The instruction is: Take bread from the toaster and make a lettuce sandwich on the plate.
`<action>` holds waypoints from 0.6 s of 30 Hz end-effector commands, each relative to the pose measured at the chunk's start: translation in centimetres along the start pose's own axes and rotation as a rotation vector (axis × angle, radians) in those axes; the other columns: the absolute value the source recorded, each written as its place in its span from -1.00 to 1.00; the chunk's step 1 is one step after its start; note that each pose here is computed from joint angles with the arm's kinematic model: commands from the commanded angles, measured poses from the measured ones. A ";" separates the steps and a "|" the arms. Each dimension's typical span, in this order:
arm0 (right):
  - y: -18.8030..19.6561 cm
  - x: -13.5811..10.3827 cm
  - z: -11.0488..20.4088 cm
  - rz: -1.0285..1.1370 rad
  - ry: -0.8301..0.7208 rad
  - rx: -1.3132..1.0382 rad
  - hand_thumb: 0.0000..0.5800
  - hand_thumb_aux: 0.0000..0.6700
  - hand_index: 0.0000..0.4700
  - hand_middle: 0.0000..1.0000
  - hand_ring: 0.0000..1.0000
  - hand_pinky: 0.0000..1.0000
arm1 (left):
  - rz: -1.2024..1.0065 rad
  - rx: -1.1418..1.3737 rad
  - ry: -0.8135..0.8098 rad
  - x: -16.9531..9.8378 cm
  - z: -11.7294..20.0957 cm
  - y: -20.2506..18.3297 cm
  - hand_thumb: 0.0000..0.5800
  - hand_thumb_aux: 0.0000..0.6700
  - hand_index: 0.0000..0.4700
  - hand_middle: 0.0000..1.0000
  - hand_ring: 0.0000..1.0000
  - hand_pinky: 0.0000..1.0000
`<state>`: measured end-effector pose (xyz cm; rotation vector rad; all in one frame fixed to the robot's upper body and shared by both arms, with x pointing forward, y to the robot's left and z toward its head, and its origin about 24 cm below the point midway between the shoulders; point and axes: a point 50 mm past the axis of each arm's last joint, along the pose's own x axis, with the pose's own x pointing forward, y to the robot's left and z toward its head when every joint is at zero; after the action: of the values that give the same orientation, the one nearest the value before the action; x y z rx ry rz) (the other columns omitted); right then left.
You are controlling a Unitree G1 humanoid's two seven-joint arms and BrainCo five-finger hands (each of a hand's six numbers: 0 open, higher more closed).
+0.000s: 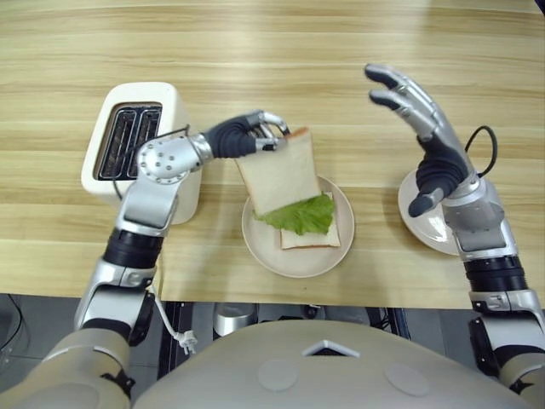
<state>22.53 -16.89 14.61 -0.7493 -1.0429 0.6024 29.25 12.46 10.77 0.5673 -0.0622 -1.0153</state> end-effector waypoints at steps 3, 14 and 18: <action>4.4 -1.5 0.4 0.356 0.016 0.112 -1.00 -1.00 -1.00 -1.00 -1.00 -1.00 | -0.099 -0.120 0.017 2.6 -1.9 -1.7 1.00 1.00 0.96 1.00 1.00 1.00; 7.5 -3.9 0.2 0.652 0.081 0.198 -1.00 -1.00 -1.00 -1.00 -1.00 -1.00 | -0.184 -0.371 -0.050 4.5 -3.1 -3.6 1.00 1.00 0.96 1.00 1.00 1.00; 7.7 -4.3 0.1 0.683 0.106 0.201 -1.00 -1.00 -1.00 -1.00 -1.00 -1.00 | -0.219 -0.366 -0.011 4.4 -3.8 -3.8 1.00 1.00 0.96 1.00 1.00 1.00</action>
<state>20.18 -15.04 7.04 -0.9174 -0.6640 1.1884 29.40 8.37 4.87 0.2228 0.1542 -1.2079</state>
